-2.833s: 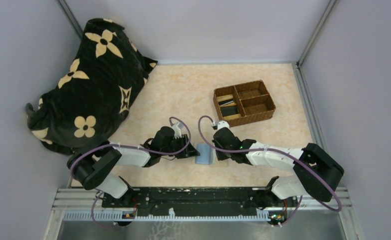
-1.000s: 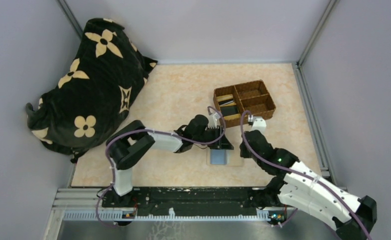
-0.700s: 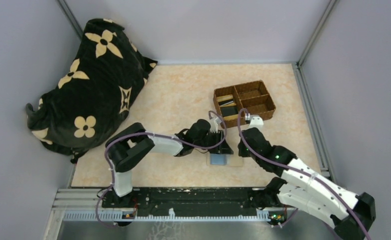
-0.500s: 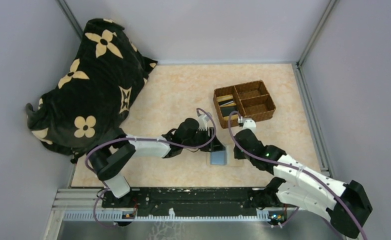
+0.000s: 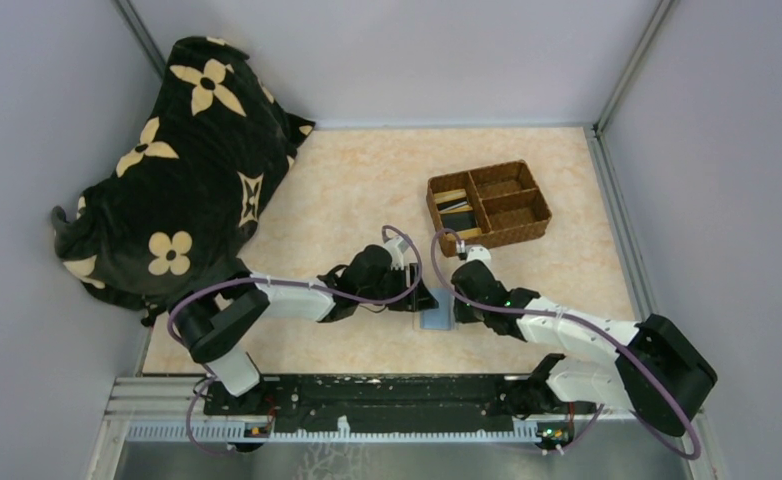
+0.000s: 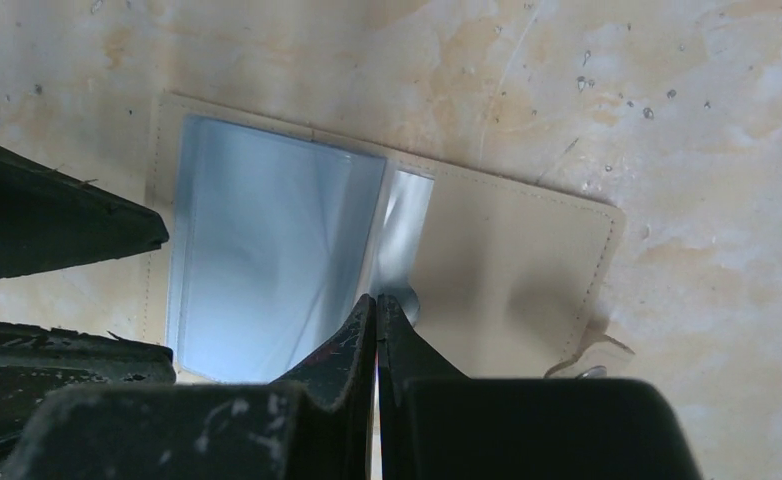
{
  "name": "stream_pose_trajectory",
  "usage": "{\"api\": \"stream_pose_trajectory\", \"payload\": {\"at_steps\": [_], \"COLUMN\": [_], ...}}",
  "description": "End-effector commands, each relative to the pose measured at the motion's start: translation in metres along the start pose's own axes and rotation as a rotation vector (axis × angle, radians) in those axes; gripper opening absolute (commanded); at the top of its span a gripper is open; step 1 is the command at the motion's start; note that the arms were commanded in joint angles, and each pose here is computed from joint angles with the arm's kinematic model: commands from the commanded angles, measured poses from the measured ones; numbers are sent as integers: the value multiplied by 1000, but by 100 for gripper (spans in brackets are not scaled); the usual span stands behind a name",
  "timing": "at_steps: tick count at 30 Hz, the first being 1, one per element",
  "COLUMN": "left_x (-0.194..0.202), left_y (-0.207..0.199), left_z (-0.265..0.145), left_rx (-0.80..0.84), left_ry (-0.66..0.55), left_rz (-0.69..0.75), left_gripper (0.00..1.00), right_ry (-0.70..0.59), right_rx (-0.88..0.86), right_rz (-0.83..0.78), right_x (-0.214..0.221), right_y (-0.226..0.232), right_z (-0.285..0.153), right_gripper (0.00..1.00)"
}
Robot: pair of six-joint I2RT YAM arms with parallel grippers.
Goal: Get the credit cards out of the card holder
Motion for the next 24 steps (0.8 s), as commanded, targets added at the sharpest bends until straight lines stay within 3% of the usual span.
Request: {"api": "stream_pose_trajectory", "payload": {"at_steps": [1, 12, 24], "left_x": [5, 13, -2], "left_y": [7, 6, -40], "left_z": [5, 12, 20], "left_rx": [-8, 24, 134], "left_ry": [3, 30, 45], "left_rz": [-4, -31, 4], "left_gripper": [63, 63, 63], "right_ry": [-43, -23, -13], "right_rx": [-28, -45, -66], "right_rz": [5, 22, 41], "right_x": [-12, -3, 4], "right_y": [7, 6, 7], "right_z": [5, 10, 10], "right_gripper": [0, 0, 0]}}
Point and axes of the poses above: each gripper's point midway between its finger pads, its own z axis out along the fingers, its own y axis along the line the jaws close on, x = y × z, the point moved 1 cm from there along -z, back along the fingers
